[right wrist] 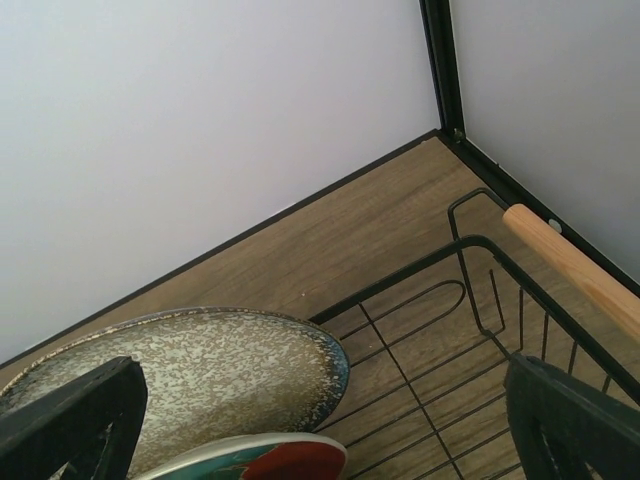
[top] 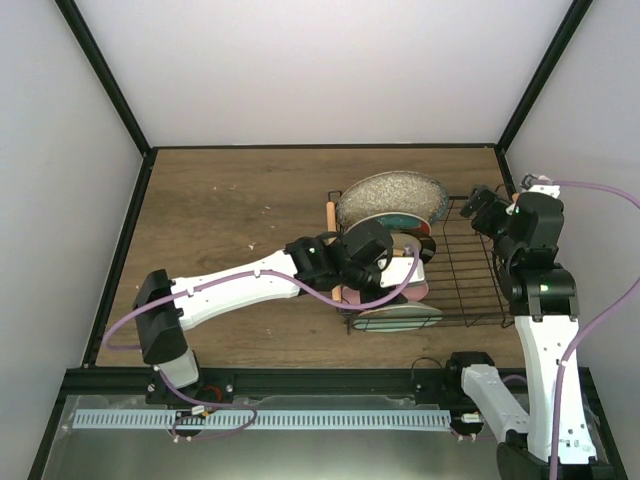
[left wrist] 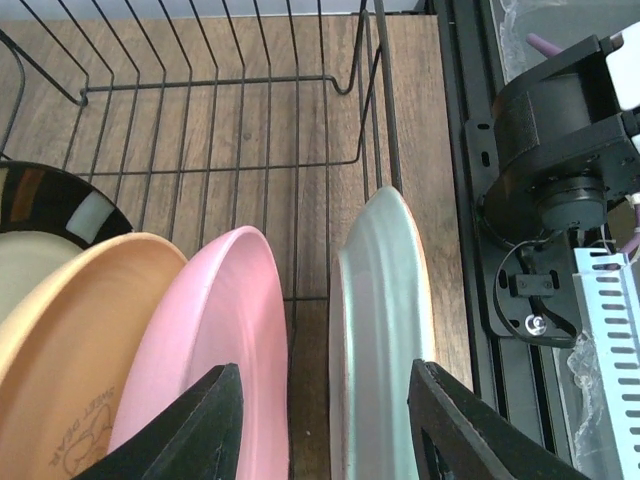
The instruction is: Unload the plates from the dish rack
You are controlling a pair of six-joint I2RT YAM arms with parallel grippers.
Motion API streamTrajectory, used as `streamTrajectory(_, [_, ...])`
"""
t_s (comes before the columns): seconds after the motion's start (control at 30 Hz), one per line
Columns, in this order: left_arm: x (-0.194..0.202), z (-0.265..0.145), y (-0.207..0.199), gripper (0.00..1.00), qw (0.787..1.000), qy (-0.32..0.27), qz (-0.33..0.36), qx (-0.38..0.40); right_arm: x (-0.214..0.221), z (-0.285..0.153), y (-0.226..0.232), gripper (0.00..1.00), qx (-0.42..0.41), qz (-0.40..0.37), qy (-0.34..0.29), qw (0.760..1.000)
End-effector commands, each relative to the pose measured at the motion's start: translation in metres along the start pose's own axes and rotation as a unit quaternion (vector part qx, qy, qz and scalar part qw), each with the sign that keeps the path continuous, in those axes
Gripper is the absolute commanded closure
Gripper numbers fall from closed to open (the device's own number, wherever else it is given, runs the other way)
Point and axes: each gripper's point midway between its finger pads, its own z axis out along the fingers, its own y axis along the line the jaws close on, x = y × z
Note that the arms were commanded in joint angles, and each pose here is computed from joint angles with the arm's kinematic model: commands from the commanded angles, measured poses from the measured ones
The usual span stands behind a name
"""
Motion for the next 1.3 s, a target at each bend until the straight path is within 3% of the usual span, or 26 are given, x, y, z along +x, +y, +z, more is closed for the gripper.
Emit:
streamTrajectory(0.0, [-0.001,0.006,-0.006,0.54,1.000,0.006,-0.008,0.007,0.003,-0.008,-0.006,0.00,0.011,0.007,-0.001,1.000])
streamTrajectory(0.7, [0.005,0.025,-0.021,0.60,0.999,0.033,-0.004,0.026,0.018,-0.014,-0.015,0.00,0.019,0.006,0.006,1.000])
streamTrajectory(0.97, [0.009,0.040,-0.008,0.71,0.999,0.050,-0.007,-0.002,0.016,-0.017,-0.018,0.00,0.024,0.009,0.000,1.000])
streamTrajectory(1.27, [0.009,0.040,-0.002,0.92,0.998,0.056,-0.009,-0.024,0.013,-0.022,-0.024,0.00,0.037,0.015,-0.011,0.999])
